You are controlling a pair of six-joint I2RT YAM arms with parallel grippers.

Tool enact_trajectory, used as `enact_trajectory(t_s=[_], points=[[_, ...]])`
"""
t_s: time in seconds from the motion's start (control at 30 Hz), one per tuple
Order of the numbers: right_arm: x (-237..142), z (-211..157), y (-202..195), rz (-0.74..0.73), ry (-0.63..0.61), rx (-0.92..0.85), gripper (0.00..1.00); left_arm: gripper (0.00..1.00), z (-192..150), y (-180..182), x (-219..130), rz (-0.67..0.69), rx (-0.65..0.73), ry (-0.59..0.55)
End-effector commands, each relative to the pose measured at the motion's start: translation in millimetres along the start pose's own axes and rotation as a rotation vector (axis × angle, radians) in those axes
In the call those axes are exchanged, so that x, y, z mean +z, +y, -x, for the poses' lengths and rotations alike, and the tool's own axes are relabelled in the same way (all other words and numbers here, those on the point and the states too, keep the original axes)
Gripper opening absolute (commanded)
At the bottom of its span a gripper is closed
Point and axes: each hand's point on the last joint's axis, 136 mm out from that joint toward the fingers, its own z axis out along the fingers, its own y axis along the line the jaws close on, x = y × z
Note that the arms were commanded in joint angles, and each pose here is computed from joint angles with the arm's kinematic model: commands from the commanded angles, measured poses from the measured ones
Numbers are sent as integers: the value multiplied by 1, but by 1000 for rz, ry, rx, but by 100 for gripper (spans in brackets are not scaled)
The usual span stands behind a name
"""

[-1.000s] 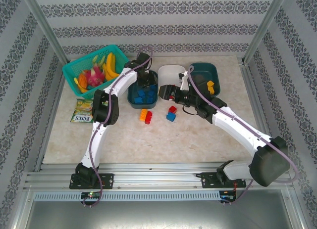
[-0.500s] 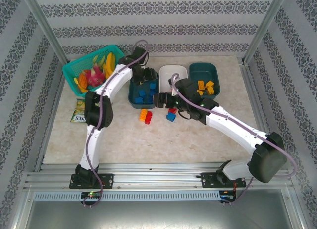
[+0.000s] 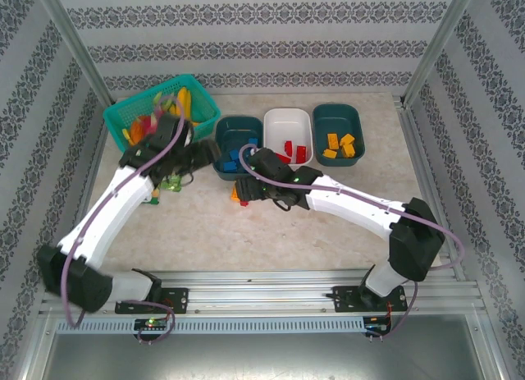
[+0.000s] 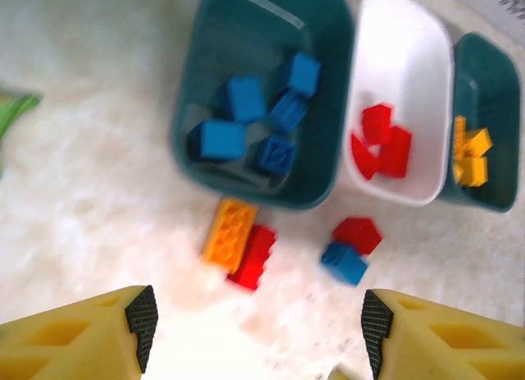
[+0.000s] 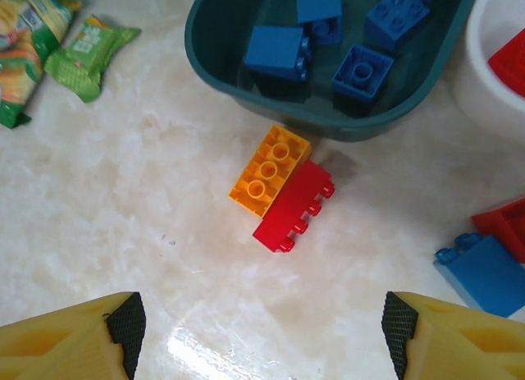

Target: Sort the legos into containers by color

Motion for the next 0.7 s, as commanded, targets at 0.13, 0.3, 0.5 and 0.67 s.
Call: enact_trajectory(t_s=[0.13, 0.3, 0.5, 0.67], points=[[33, -7, 24, -27, 54, 32, 69, 68, -52, 58, -41, 31, -108, -41], [60, -4, 51, -17, 89, 9, 62, 68, -65, 76, -63, 43, -126, -87], [88, -7, 48, -101, 128, 60, 59, 68, -67, 77, -74, 26, -125, -103], [83, -12, 24, -211, 130, 82, 65, 68, -70, 74, -75, 1, -119, -96]])
